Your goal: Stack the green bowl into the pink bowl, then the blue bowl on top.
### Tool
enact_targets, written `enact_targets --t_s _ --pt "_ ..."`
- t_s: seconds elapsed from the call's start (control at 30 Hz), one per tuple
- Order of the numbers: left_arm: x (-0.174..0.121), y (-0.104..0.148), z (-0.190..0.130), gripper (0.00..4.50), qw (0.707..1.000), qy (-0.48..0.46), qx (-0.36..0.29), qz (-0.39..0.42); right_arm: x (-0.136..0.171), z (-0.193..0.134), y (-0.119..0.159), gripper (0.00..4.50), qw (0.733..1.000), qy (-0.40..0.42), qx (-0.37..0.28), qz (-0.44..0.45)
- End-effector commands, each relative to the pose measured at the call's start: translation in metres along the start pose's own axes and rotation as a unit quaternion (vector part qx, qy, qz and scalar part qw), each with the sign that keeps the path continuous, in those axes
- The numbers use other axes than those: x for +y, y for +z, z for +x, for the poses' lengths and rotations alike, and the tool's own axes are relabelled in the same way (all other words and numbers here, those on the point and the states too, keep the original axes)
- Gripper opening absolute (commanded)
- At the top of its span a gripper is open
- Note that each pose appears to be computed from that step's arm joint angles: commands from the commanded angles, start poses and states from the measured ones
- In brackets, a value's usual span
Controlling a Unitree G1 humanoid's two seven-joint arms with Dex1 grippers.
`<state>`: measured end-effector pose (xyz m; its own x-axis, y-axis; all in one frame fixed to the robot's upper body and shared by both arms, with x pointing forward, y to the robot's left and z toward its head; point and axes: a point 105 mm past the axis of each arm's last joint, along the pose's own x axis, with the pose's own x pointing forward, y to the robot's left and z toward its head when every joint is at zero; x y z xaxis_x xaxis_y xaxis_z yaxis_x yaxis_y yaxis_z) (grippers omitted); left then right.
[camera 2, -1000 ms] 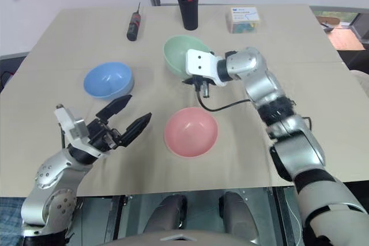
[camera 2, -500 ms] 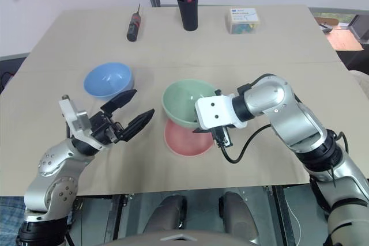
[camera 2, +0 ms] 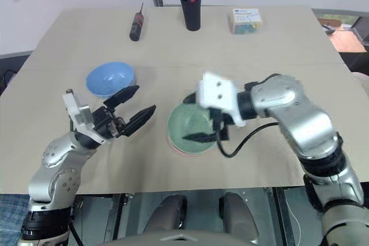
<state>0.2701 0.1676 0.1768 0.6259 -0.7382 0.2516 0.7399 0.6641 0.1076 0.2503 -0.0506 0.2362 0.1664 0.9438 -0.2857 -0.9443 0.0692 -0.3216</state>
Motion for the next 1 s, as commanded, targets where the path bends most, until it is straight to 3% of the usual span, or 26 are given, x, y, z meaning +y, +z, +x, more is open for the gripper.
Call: enact_targets --t_s 0.03,0.3,0.47,0.77,1.0 --pt "0.005 0.001 0.002 4.5 1.0 0.005 0.01 0.028 -0.003 -0.03 0.012 4.39 0.998 -0.049 -0.049 0.01" --pt "0.05 -0.003 -0.001 4.5 0.986 0.102 0.068 0.115 -0.005 -0.078 0.012 4.39 0.991 -0.112 -0.067 0.043" --pt "0.064 -0.014 -0.003 4.5 0.973 0.108 0.134 0.151 -0.008 -0.095 0.015 4.39 0.989 -0.126 -0.063 0.047" --pt "0.088 -0.007 0.0 4.5 0.947 0.145 0.181 0.221 -0.013 -0.097 0.015 4.39 0.986 -0.144 -0.063 0.051" --pt "0.111 -0.011 -0.016 4.5 0.929 0.199 0.216 0.224 -0.014 -0.098 0.011 4.39 0.986 -0.148 -0.05 0.051"
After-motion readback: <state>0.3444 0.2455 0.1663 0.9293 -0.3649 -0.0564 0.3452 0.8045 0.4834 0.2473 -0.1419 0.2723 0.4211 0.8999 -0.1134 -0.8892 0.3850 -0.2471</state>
